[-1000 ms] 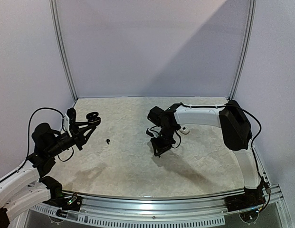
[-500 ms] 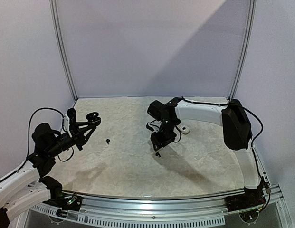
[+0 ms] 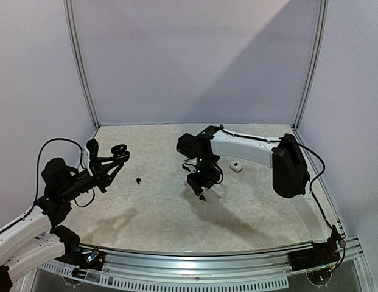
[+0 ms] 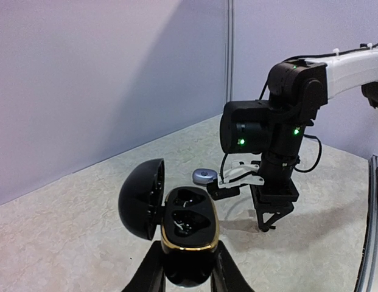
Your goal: Insert the wireless bluetooth earbuds into the charging case
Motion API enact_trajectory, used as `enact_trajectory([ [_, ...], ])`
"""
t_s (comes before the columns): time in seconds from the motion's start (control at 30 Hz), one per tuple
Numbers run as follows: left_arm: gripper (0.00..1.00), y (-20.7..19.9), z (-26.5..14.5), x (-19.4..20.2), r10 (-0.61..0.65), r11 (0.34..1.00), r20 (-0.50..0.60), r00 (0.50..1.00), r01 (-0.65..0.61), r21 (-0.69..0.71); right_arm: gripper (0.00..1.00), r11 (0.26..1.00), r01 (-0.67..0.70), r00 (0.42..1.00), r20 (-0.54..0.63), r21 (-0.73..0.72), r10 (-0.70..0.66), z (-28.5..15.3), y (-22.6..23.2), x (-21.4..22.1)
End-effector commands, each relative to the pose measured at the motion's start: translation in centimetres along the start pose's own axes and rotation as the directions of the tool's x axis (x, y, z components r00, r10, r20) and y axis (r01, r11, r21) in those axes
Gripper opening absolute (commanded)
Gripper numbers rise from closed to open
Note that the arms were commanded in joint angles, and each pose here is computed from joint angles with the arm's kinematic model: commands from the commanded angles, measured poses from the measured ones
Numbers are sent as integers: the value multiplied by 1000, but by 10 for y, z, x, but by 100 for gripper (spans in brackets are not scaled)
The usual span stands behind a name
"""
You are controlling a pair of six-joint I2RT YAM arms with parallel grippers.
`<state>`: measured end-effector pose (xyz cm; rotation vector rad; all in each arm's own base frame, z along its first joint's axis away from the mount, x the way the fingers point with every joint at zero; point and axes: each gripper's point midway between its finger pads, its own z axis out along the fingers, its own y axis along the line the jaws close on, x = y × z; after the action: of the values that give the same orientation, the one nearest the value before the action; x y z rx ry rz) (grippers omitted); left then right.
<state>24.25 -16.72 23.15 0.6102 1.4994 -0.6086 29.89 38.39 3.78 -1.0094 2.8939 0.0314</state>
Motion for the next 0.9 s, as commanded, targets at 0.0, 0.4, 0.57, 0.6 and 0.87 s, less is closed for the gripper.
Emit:
enact_trajectory([
  [0.0,0,-3,0,3,12,1000,1,1000,-12,12,56,1000,31,998,-61,1,-30,10,9,9],
  [0.4,0,-3,0,4,14,1000,-1,1000,-14,15,39,994,105,988,-120,34,-101,26,15,20],
  [0.57,0,-4,0,5,14,1000,-2,1000,-14,18,35,991,131,985,-117,35,-126,29,20,19],
  [0.6,0,-3,0,5,13,1000,-3,1000,-13,17,35,991,131,985,-116,34,-127,29,20,19],
  [0.87,0,-3,0,6,13,1000,-7,1000,-13,17,32,989,145,984,-109,42,-139,34,20,15],
])
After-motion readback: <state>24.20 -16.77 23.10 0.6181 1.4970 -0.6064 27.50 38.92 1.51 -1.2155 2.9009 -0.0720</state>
